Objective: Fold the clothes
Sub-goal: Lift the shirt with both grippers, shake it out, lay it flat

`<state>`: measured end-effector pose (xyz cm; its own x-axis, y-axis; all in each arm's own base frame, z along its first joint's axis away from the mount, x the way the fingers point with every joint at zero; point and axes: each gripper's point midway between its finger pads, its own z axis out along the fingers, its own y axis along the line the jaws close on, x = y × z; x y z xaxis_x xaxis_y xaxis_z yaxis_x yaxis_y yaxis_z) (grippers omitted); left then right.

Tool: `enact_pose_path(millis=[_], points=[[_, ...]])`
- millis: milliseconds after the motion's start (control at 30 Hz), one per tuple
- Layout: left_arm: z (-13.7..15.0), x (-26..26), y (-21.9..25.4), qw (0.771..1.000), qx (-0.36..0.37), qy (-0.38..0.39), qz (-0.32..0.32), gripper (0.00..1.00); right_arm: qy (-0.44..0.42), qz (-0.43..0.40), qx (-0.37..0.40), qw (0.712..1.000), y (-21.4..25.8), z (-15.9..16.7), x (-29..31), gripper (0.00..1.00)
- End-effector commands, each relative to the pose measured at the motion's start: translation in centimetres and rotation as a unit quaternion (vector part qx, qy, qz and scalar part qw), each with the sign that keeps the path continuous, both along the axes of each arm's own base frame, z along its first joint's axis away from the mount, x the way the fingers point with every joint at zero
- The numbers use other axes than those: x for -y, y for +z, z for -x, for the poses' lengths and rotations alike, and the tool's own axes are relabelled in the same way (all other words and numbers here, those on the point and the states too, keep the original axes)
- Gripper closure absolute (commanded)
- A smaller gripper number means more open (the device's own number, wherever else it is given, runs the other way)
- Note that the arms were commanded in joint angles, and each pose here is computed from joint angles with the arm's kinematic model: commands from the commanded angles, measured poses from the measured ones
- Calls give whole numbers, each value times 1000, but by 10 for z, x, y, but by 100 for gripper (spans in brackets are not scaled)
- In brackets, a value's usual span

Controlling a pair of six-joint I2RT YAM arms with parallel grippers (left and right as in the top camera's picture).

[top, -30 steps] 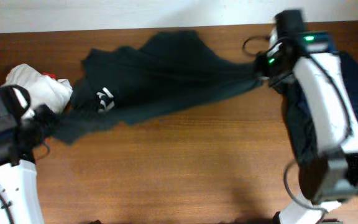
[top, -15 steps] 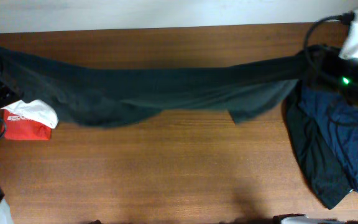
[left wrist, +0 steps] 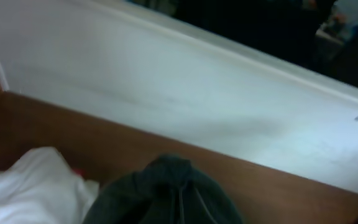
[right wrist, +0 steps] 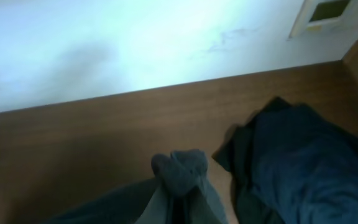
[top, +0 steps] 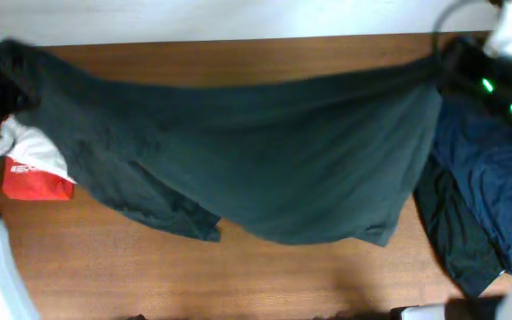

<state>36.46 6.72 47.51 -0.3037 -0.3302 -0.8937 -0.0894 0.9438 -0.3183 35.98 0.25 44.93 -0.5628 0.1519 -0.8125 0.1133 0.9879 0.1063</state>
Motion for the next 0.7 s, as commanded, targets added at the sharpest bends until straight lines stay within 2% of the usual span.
enact_pose_path(millis=[0,167,233,300,400,500,600,667], points=[[-65,15,-28,998,-10,-58,-5,100,-4,21,-28,999,-37,-62,4,96],[-147,27,-53,995,29,-90,-25,100,-4,20,11,1000,-60,-142,1,96],[-171,21,-52,996,60,-67,-30,100,-7,19,47,999,-51,-160,3,96],[-185,10,-38,994,101,-31,-35,100,-14,16,109,994,-23,-172,7,96],[-186,-5,0,986,160,14,-48,100,-41,4,184,982,27,-168,24,96],[-172,-9,49,975,214,27,-59,100,-64,1,234,970,71,-151,44,96],[-153,-5,90,968,240,24,-71,100,-74,6,244,967,91,-132,55,96],[-144,0,90,973,216,17,-78,100,-72,21,212,974,80,-124,57,96]])
